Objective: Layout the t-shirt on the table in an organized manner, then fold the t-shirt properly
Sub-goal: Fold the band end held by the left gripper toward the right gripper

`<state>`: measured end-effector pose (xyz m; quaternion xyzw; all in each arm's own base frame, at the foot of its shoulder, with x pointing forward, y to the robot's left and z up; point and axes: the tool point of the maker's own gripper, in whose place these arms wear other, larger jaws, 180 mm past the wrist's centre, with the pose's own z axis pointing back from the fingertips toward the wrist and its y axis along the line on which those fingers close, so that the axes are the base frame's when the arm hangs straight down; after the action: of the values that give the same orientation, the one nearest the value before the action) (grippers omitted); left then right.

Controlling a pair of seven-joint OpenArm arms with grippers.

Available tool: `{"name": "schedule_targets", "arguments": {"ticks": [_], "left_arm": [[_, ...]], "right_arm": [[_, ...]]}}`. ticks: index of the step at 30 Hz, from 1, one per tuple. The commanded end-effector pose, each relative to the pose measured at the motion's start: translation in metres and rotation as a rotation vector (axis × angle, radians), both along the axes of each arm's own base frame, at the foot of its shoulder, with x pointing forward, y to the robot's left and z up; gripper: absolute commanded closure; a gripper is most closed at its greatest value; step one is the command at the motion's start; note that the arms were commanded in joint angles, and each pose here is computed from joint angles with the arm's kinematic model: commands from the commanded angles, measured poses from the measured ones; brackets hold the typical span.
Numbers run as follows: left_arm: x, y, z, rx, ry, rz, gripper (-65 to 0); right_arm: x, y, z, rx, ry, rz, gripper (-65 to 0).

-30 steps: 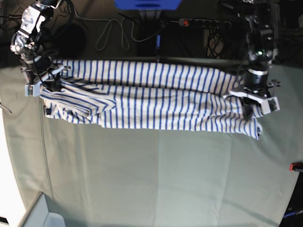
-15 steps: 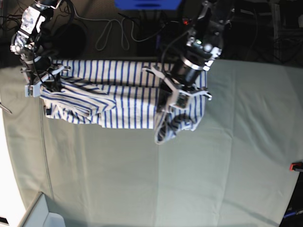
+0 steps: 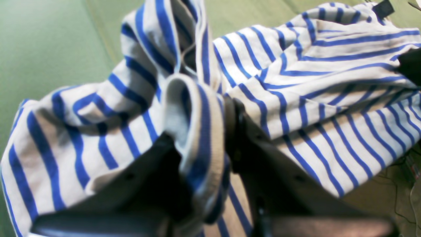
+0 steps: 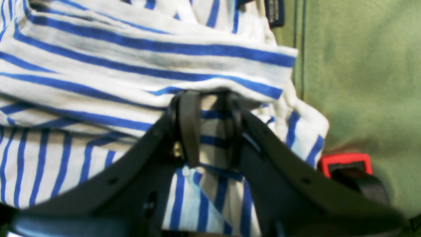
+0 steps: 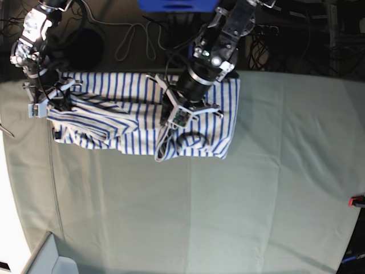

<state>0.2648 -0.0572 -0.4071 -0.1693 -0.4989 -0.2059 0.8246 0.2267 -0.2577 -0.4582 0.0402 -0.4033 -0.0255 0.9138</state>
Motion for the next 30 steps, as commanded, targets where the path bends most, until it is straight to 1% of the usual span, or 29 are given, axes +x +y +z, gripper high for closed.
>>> {"name": "schedule_targets", "arguments": {"ticks": [1, 2, 3, 6, 8, 10, 12, 15, 16, 17, 19, 22, 25, 27, 28, 30], "left_arm": [[0.012, -0.008, 0.020, -0.041, -0.061, -0.005, -1.1], [0.013, -0.008, 0.020, -0.042, -0.062, -0.004, -3.4], [0.013, -0.008, 0.020, -0.042, -0.062, -0.004, -7.1], [0.014, -0.008, 0.024, -0.048, -0.075, 0.000, -25.4], [0.014, -0.009, 0.028, -0.054, -0.084, -0.004, -34.8], [0.009, -0.020, 0.031, -0.060, -0.091, -0.040, -38.9], [0.006, -0.027, 0.040, -0.073, -0.111, -0.061, -40.0], [0.009, -0.026, 0.071, -0.111, -0.172, -0.044, -39.8], [0.010, -0.018, 0.079, -0.118, -0.189, -0.019, -39.5], [0.015, -0.005, 0.086, -0.121, -0.205, 0.022, -38.2], [0.025, 0.026, 0.095, -0.114, -0.229, 0.114, -33.5], [0.033, 0.060, 0.089, -0.071, -0.229, 0.193, -24.3], [0.027, 0.088, 0.065, -0.023, -0.173, 0.257, -10.8], [0.023, 0.095, 0.052, -0.009, -0.141, 0.269, -2.5], [0.019, 0.093, 0.044, -0.005, -0.120, 0.264, 0.0], [0.009, 0.079, 0.026, -0.003, -0.067, 0.226, -0.3]], "right_arm": [[0.004, -0.006, 0.006, -0.023, -0.009, 0.017, -13.7], [0.004, -0.006, 0.006, -0.023, -0.009, 0.017, -13.7], [0.004, -0.006, 0.006, -0.023, -0.009, 0.017, -13.7], [0.004, -0.006, 0.006, -0.023, -0.009, 0.017, -13.7], [0.004, -0.006, 0.006, -0.023, -0.009, 0.017, -13.7], [0.004, -0.006, 0.006, -0.023, -0.009, 0.017, -13.7], [0.005, -0.006, 0.007, -0.023, -0.011, 0.017, -13.7], [0.005, -0.006, 0.007, -0.023, -0.011, 0.017, -13.7], [0.005, -0.006, 0.007, -0.024, -0.012, 0.018, -13.7], [0.005, -0.006, 0.007, -0.024, -0.012, 0.018, -13.7], [0.005, -0.006, 0.007, -0.024, -0.012, 0.018, -13.7], [0.005, -0.006, 0.007, -0.024, -0.012, 0.018, -13.7], [0.005, -0.006, 0.007, -0.024, -0.012, 0.018, -13.7], [0.005, -0.006, 0.007, -0.024, -0.012, 0.018, -13.7], [0.006, -0.006, 0.007, -0.023, -0.014, 0.017, -13.7], [0.013, -0.006, 0.011, -0.023, -0.029, 0.017, -13.7]]}}
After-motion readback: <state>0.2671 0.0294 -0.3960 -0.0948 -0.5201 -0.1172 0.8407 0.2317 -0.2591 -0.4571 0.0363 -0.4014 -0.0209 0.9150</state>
